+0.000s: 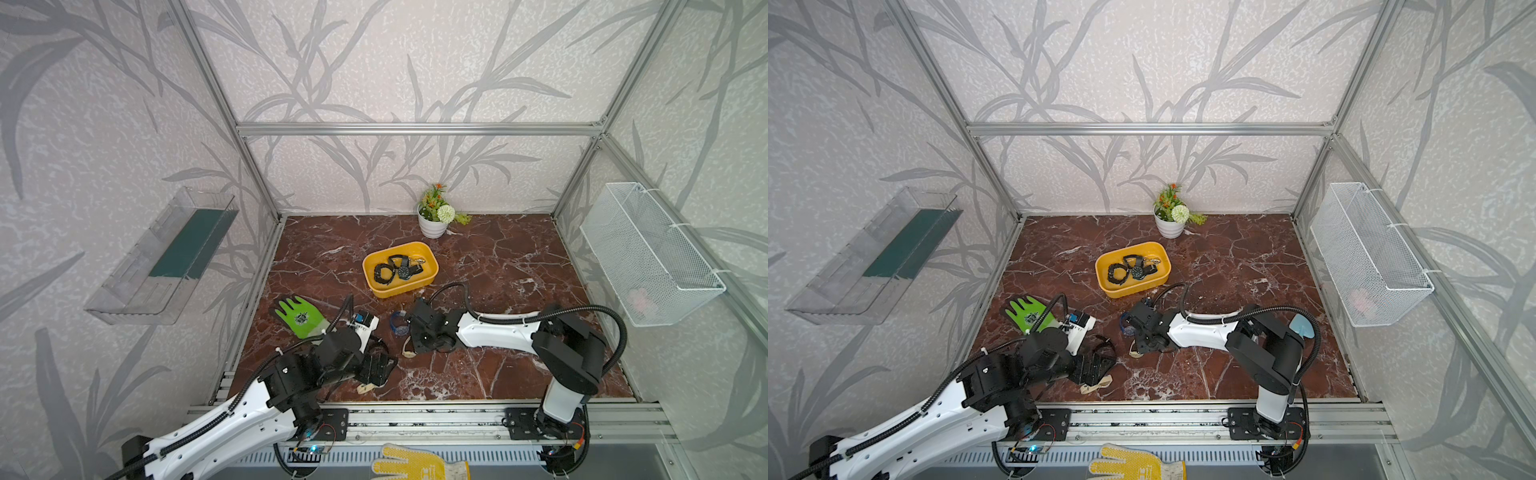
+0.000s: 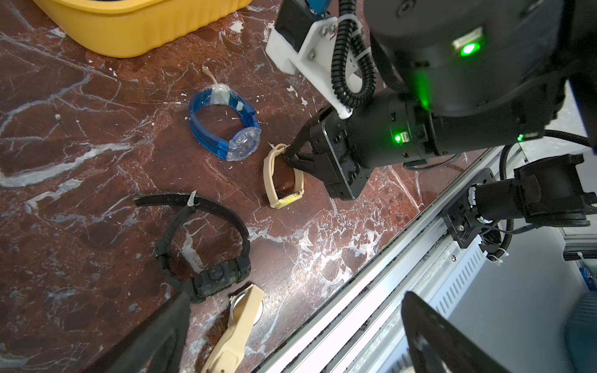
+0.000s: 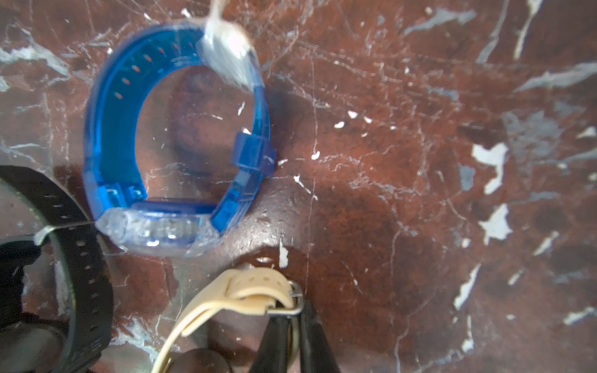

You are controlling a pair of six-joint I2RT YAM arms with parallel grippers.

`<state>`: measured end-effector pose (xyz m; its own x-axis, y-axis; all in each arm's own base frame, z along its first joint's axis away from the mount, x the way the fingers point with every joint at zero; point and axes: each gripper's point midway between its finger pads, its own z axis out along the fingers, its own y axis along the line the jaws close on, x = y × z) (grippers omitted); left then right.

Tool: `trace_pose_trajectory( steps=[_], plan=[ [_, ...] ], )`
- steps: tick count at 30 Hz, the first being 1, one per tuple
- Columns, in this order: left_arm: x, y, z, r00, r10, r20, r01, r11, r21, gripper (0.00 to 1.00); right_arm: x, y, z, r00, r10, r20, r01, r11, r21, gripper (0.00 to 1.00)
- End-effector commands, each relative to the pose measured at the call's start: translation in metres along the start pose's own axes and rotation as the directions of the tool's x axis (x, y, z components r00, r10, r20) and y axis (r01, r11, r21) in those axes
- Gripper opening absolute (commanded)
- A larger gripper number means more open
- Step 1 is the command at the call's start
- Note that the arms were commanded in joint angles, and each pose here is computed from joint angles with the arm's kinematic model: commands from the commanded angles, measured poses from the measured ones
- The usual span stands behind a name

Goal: Put the watch into the storage box
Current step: Pick up the watch at the center of the board.

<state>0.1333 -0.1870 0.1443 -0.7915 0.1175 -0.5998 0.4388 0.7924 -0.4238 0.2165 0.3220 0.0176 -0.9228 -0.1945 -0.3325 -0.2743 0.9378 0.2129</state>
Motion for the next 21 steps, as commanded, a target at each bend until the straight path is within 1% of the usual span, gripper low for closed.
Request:
trace_pose_trajectory(
  steps=[1,3,8,9,15,16,17,21],
  plan=[
    [0.001,0.006,0.002,1.0,0.005,0.008,-0.004,1.0,-0.03,0.99,0.003,-0.013,-0.004,0.999,-0.036,-0.009,0.037,0.997,0.073,0.08],
    [-0.001,0.006,0.003,1.0,0.009,0.013,-0.008,0.999,-0.033,0.99,0.0,-0.014,-0.01,0.999,-0.051,0.002,0.05,0.996,0.08,0.06],
    [-0.003,0.007,0.003,1.0,0.02,0.019,-0.019,0.999,-0.046,0.99,-0.007,-0.016,-0.026,0.997,-0.074,0.028,0.071,0.993,0.094,0.06],
    [-0.004,0.007,0.002,1.0,0.021,0.021,-0.02,0.999,-0.047,0.99,-0.013,-0.012,-0.036,0.996,-0.072,0.052,0.068,0.995,0.078,0.06],
    [-0.015,0.008,0.0,0.998,0.047,0.051,-0.044,0.996,-0.073,0.99,-0.033,-0.005,-0.064,0.987,-0.106,0.119,0.098,0.993,0.072,0.06],
    [-0.017,0.008,0.0,0.997,0.052,0.057,-0.048,0.996,-0.078,0.99,-0.037,-0.003,-0.069,0.982,-0.139,0.13,0.13,0.989,0.072,0.06],
    [-0.019,0.008,-0.001,0.996,0.054,0.066,-0.049,0.995,-0.083,0.99,-0.041,-0.003,-0.072,0.98,-0.143,0.14,0.134,0.988,0.071,0.06],
    [-0.027,0.011,-0.003,0.993,0.059,0.1,-0.048,0.993,-0.106,0.99,-0.067,-0.006,-0.086,0.97,-0.143,0.195,0.135,0.989,0.056,0.06]
  ],
)
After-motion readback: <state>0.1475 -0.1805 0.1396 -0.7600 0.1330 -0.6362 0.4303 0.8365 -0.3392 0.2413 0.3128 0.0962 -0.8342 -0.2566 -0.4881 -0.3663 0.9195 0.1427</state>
